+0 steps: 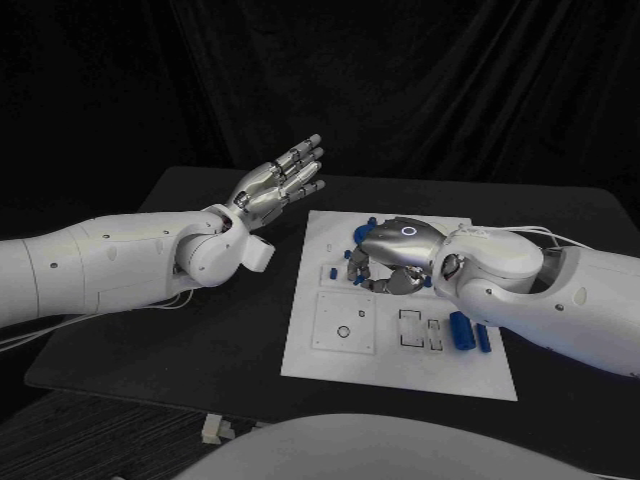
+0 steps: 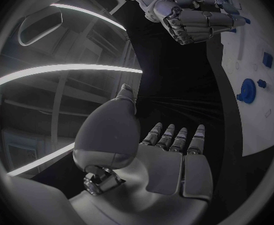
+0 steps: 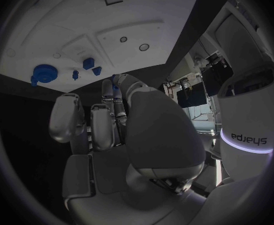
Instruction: Assemble the parts on the task board
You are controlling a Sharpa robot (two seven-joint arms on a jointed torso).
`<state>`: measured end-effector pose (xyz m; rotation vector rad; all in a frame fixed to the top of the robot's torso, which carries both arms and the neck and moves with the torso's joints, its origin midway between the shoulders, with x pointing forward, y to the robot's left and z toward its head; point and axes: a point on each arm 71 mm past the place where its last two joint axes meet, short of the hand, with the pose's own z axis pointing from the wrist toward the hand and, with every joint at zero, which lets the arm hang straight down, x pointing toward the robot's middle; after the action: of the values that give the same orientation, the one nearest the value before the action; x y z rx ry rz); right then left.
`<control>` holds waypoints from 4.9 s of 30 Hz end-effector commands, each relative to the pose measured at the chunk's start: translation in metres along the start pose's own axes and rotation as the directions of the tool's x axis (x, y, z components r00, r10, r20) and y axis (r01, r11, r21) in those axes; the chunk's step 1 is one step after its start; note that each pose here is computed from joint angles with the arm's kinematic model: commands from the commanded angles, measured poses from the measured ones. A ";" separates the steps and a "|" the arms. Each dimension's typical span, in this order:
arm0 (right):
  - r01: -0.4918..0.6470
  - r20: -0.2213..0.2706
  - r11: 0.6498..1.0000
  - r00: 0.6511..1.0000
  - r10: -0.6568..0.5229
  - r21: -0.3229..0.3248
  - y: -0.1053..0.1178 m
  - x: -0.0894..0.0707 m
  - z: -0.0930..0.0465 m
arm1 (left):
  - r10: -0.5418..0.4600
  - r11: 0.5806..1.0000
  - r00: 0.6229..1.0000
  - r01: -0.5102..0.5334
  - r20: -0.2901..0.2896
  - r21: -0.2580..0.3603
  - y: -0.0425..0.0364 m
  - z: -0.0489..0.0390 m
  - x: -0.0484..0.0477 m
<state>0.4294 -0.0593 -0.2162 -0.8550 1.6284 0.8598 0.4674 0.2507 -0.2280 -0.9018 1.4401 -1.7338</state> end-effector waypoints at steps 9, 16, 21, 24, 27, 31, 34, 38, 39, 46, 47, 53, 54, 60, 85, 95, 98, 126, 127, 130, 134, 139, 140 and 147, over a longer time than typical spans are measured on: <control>0.055 -0.046 0.998 0.998 -0.053 0.039 0.005 0.009 -0.013 | 0.016 0.988 0.999 -0.021 0.035 0.156 -0.0111 -0.0015 -0.0009; 0.037 -0.067 0.998 0.997 -0.033 0.053 0.006 0.021 -0.015 | 0.018 0.986 0.999 -0.023 0.037 0.164 -0.0115 -0.0013 0.0000; 0.029 -0.067 0.998 0.997 -0.025 0.061 0.004 0.026 -0.016 | 0.015 0.986 0.999 -0.020 0.033 0.167 -0.0112 -0.0007 0.0007; 0.026 -0.071 0.998 0.997 -0.022 0.065 0.004 0.029 -0.016 | 0.011 0.986 1.000 -0.015 0.028 0.167 -0.0107 -0.0003 0.0015; 0.024 -0.072 0.997 0.997 -0.019 0.067 0.003 0.030 -0.016 | 0.005 0.986 1.000 -0.009 0.021 0.165 -0.0101 -0.0001 0.0023; 0.020 -0.071 0.998 0.997 -0.015 0.067 0.004 0.033 -0.016 | 0.001 0.987 1.000 -0.003 0.016 0.160 -0.0095 -0.0002 0.0028; 0.015 -0.068 0.998 0.998 -0.010 0.064 0.005 0.035 -0.015 | -0.005 0.988 1.000 0.004 0.009 0.154 -0.0090 -0.0006 0.0029; 0.008 -0.068 0.998 0.998 -0.004 0.060 0.007 0.039 -0.013 | -0.010 0.989 1.000 0.009 0.004 0.146 -0.0082 -0.0008 0.0030; 0.006 -0.068 0.998 0.998 -0.002 0.059 0.007 0.040 -0.013 | -0.011 0.989 1.000 0.010 0.003 0.145 -0.0081 -0.0008 0.0030; 0.001 -0.070 0.999 0.998 0.002 0.049 0.010 0.043 -0.010 | -0.016 0.990 1.000 0.016 -0.003 0.137 -0.0070 -0.0007 0.0032; 0.001 -0.071 0.999 0.997 0.002 0.048 0.011 0.043 -0.010 | -0.017 0.991 1.000 0.017 -0.004 0.136 -0.0068 -0.0007 0.0033; 0.001 -0.081 0.999 0.997 0.002 0.045 0.011 0.044 -0.008 | -0.021 0.991 1.000 0.022 -0.008 0.129 -0.0058 -0.0006 0.0036; 0.001 -0.083 0.999 0.997 0.003 0.044 0.011 0.044 -0.008 | -0.021 0.991 1.000 0.022 -0.008 0.128 -0.0056 -0.0006 0.0035; 0.001 -0.092 0.999 0.996 0.003 0.044 0.011 0.046 -0.008 | -0.021 0.992 1.000 0.022 -0.008 0.124 -0.0049 -0.0006 0.0026; 0.001 -0.121 0.999 0.993 0.004 0.044 0.012 0.048 -0.005 | -0.025 0.993 1.000 0.026 -0.013 0.112 -0.0025 0.0003 0.0030; 0.000 -0.131 0.999 0.991 0.006 0.045 0.012 0.050 -0.004 | -0.030 0.994 0.999 0.031 -0.017 0.108 -0.0025 -0.0008 0.0035; 0.000 -0.137 0.999 0.991 0.006 0.044 0.013 0.050 -0.003 | -0.030 0.994 0.999 0.031 -0.017 0.106 -0.0025 -0.0009 0.0033; -0.004 -0.187 0.998 0.982 0.014 0.055 0.012 0.060 -0.001 | -0.034 0.995 0.999 0.036 -0.023 0.097 -0.0012 0.0003 0.0041; -0.005 -0.188 0.998 0.982 0.015 0.055 0.012 0.060 -0.001 | -0.034 0.995 0.999 0.036 -0.024 0.096 -0.0011 0.0003 0.0042; -0.006 -0.189 0.998 0.982 0.016 0.056 0.012 0.061 0.000 | -0.034 0.995 0.999 0.037 -0.024 0.096 -0.0010 0.0004 0.0044; -0.006 -0.191 0.998 0.981 0.018 0.060 0.012 0.062 -0.001 | -0.035 0.995 0.999 0.037 -0.025 0.095 -0.0009 0.0006 0.0045; -0.006 -0.190 0.998 0.982 0.019 0.066 0.011 0.062 -0.001 | -0.035 0.995 0.999 0.037 -0.025 0.094 -0.0006 0.0009 0.0047; -0.006 -0.189 0.998 0.982 0.019 0.067 0.011 0.062 -0.002 | -0.035 0.995 0.999 0.038 -0.026 0.094 -0.0005 0.0010 0.0048; -0.010 -0.139 0.997 0.990 0.019 0.070 0.009 0.059 -0.006 | -0.037 0.995 0.999 0.039 -0.028 0.091 0.0004 0.0018 0.0054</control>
<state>0.4079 -0.0647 -0.2721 -0.8947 1.8005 0.7732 0.4671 0.2453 -0.2344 -0.9081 1.4589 -1.7598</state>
